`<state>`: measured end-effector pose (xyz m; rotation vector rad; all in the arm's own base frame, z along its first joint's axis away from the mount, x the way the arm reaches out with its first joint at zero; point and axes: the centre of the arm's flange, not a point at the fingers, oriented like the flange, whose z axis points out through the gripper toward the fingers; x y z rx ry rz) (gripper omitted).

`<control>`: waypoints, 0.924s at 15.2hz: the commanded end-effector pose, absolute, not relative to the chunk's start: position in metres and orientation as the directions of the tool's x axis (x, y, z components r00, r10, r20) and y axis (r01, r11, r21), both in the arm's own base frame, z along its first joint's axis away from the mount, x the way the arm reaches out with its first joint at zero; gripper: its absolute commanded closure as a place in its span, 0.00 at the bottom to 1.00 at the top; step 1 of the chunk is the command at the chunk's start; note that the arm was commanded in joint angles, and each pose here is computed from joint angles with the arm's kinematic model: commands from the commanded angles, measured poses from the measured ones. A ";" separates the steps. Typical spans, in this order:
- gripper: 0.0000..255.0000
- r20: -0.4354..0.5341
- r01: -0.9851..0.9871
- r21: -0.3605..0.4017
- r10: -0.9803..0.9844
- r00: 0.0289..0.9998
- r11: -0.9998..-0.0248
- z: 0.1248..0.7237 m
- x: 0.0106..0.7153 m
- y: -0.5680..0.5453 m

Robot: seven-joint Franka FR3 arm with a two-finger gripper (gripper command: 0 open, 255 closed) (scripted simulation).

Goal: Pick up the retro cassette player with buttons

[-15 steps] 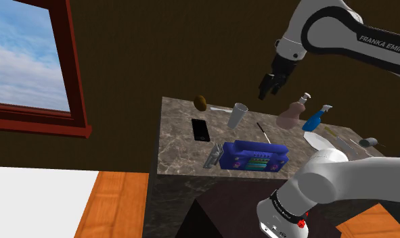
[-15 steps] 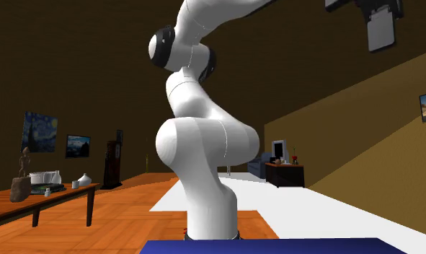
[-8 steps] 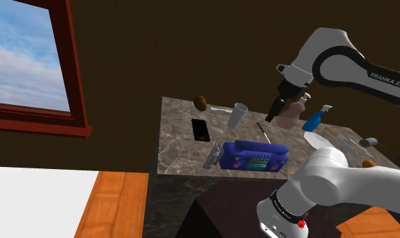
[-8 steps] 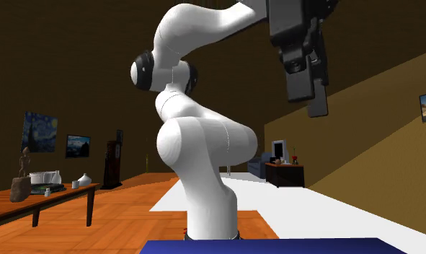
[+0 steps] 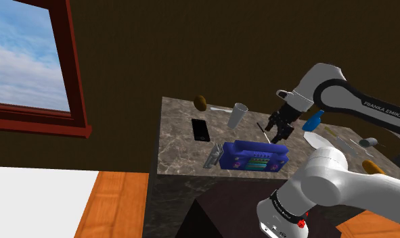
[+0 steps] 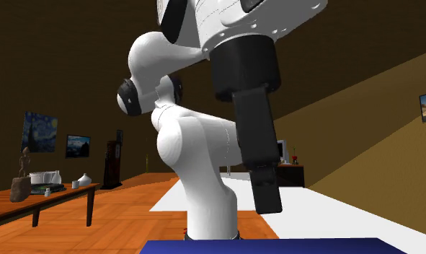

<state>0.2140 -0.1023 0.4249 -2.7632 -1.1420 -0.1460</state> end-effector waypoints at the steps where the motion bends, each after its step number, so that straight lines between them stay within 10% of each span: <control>1: 0.00 0.181 0.791 -0.114 0.770 0.612 -0.602 0.400 0.206 -0.114; 12: 0.00 0.203 0.833 -0.123 0.807 0.554 -0.540 0.343 0.203 -0.122; 13: 1.00 0.203 0.833 -0.124 0.807 0.554 -0.540 0.343 0.203 -0.122; 14: 1.00 0.203 0.833 -0.123 0.807 0.554 -0.540 0.343 0.203 -0.122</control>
